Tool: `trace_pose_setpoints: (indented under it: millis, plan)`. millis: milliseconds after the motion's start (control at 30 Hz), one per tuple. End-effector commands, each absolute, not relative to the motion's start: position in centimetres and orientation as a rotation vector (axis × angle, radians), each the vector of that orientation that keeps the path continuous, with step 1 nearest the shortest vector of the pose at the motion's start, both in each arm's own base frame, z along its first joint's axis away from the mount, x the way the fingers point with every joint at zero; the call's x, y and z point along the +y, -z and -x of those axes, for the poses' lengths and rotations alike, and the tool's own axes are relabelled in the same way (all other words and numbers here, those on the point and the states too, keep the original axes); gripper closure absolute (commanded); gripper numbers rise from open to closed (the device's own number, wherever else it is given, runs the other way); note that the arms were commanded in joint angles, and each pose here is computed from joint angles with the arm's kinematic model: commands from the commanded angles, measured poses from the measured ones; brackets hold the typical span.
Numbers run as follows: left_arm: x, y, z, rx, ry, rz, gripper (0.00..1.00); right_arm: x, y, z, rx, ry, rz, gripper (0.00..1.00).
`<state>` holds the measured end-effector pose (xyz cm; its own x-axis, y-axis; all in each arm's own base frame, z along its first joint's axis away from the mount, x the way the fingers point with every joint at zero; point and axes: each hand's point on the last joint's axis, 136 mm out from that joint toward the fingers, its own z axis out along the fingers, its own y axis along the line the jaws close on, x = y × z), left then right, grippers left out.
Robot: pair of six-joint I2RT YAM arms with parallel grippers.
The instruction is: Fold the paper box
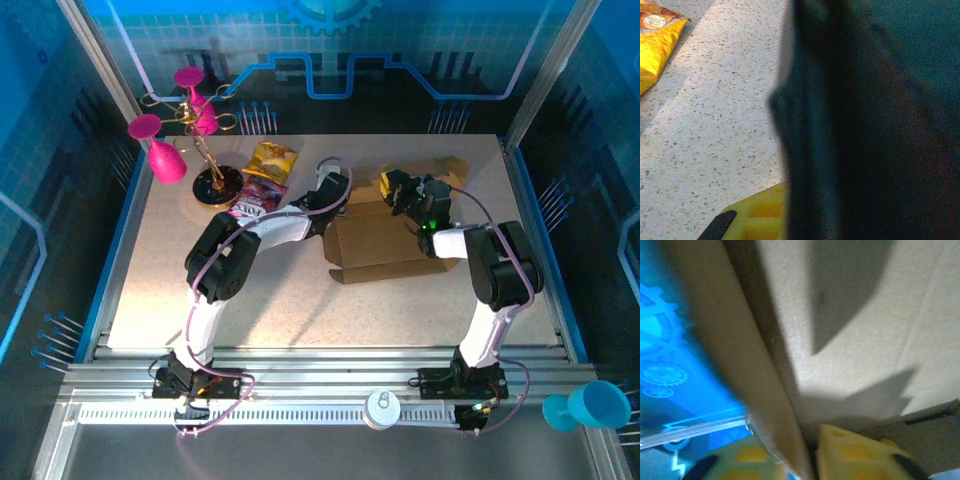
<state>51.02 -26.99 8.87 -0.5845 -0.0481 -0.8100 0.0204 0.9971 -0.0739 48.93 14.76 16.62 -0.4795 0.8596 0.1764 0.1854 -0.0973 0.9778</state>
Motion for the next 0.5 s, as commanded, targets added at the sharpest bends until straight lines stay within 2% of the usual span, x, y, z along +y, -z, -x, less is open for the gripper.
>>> trace_pose_setpoints:
  millis: [0, 133, 233, 467]
  plan:
    - [-25.6, -9.1, -50.9, 2.198, 0.032, 0.021, 1.00, 14.9, -19.0, -48.0, 1.659, -1.607, -1.119, 0.63]
    - [-25.1, -11.6, -50.9, 2.185, 0.080, 0.027, 1.00, 12.1, -23.2, -46.3, 1.713, -1.405, -1.101, 0.42]
    - [-24.7, -13.3, -50.8, 2.209, 0.134, 0.036, 1.00, 9.0, -25.7, -44.1, 1.790, -1.199, -1.116, 0.33]
    - [-24.6, -15.9, -49.4, 2.328, 0.249, 0.009, 1.00, 2.7, -32.4, -40.3, 1.837, -0.921, -1.102, 0.36]
